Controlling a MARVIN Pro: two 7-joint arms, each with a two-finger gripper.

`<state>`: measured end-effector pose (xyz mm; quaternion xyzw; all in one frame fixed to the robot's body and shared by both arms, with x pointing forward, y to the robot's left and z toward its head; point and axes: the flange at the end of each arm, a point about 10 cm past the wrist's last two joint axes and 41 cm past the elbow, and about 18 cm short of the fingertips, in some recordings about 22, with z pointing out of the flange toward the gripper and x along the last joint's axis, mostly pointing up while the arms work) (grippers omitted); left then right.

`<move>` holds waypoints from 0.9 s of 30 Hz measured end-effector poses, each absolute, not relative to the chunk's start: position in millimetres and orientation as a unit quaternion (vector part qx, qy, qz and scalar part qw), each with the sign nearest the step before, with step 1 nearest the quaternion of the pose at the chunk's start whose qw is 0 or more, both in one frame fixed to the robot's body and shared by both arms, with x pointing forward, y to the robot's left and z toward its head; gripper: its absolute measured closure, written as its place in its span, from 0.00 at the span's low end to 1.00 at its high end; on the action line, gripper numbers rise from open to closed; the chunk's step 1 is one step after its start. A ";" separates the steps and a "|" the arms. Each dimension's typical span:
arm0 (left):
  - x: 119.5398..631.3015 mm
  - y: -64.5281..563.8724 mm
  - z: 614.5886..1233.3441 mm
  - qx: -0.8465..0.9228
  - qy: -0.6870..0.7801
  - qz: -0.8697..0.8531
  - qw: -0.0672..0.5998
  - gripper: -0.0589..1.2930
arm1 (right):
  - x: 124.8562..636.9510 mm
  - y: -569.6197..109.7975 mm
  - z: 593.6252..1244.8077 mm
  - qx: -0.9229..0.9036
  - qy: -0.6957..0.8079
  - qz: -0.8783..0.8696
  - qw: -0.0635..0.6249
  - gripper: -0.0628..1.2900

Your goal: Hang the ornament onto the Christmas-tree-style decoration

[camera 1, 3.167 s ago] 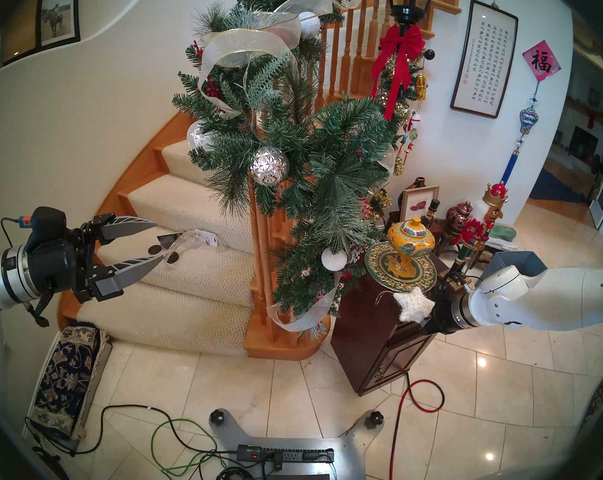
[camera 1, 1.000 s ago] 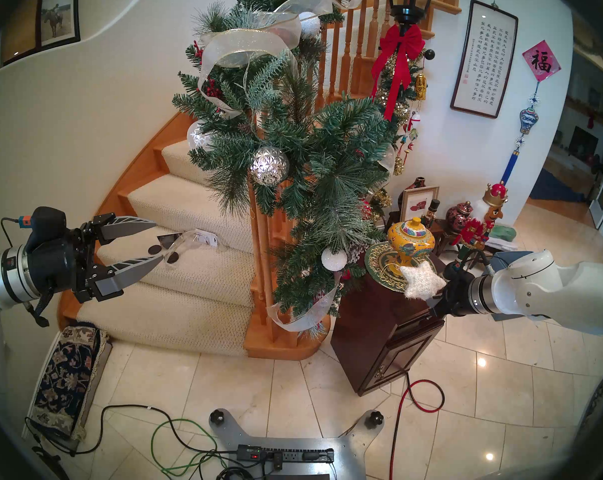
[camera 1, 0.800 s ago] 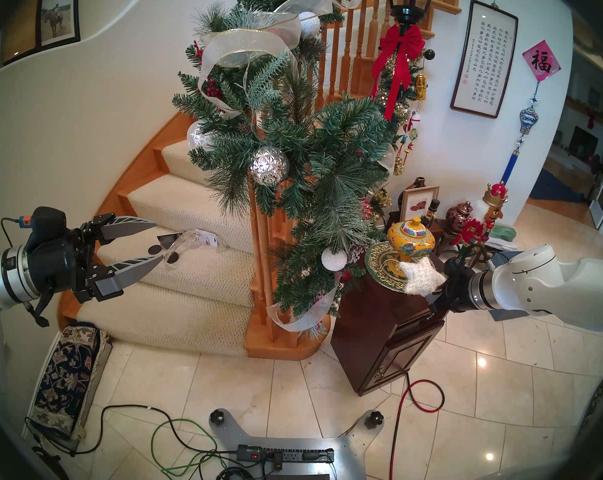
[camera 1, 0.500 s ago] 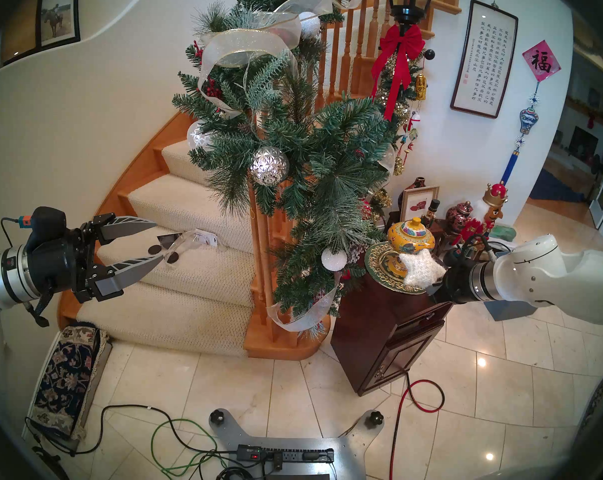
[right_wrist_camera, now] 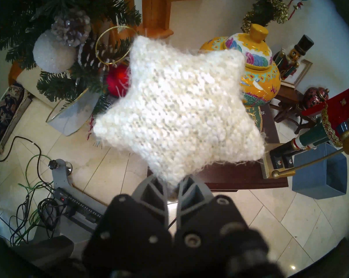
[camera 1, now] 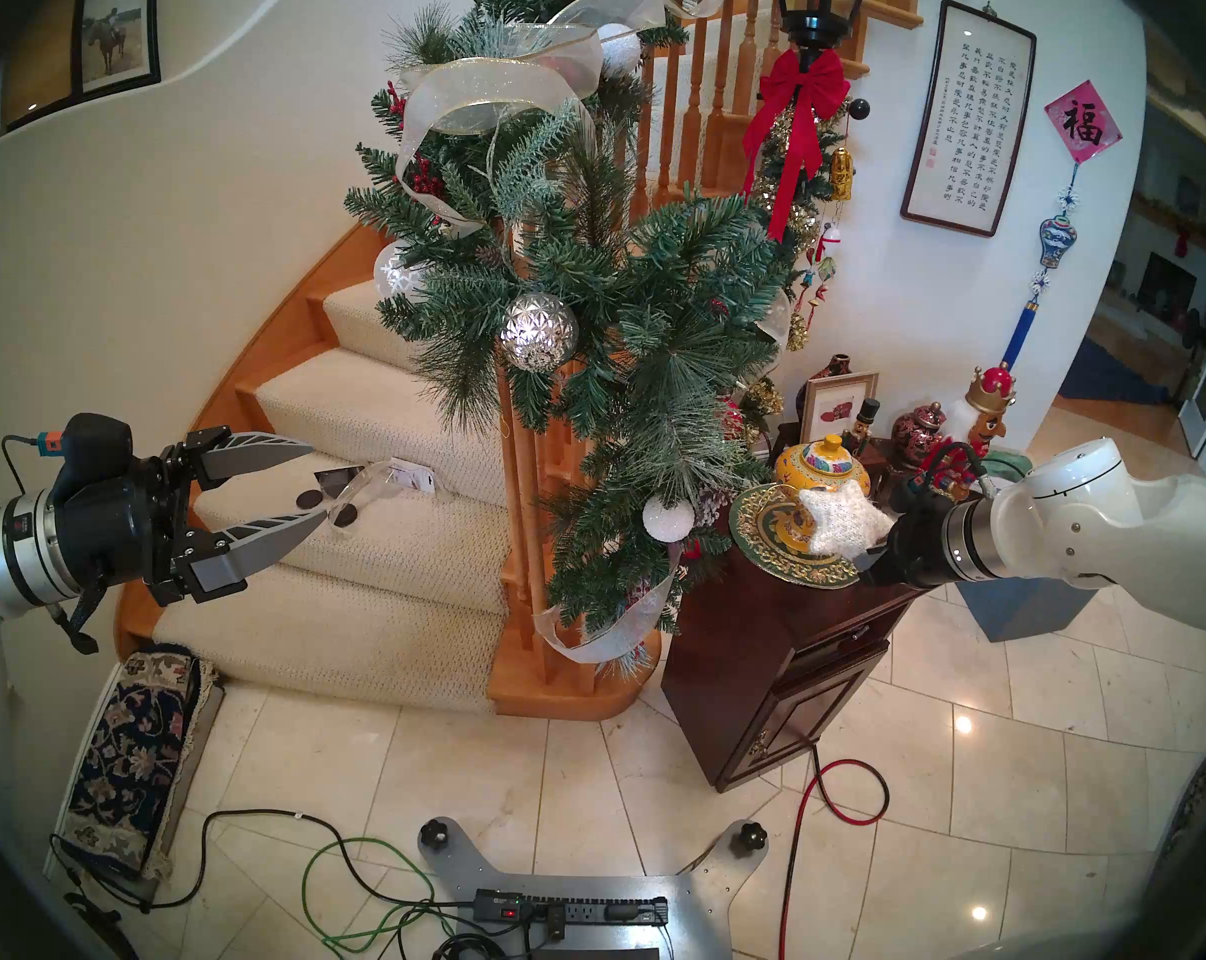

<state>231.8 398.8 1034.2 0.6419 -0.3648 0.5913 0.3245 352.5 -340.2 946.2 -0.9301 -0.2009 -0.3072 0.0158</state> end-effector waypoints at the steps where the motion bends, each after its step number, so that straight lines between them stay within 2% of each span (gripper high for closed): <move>1: 231.8 398.8 1034.2 0.642 -0.365 0.591 0.324 0.02 | 352.7 -340.1 947.1 -0.930 -0.201 -0.307 0.015 0.98; 27: 231.8 398.8 1034.2 0.642 -0.365 0.591 0.324 0.02 | 363.0 -333.8 997.9 -0.926 -0.202 -0.320 0.007 0.98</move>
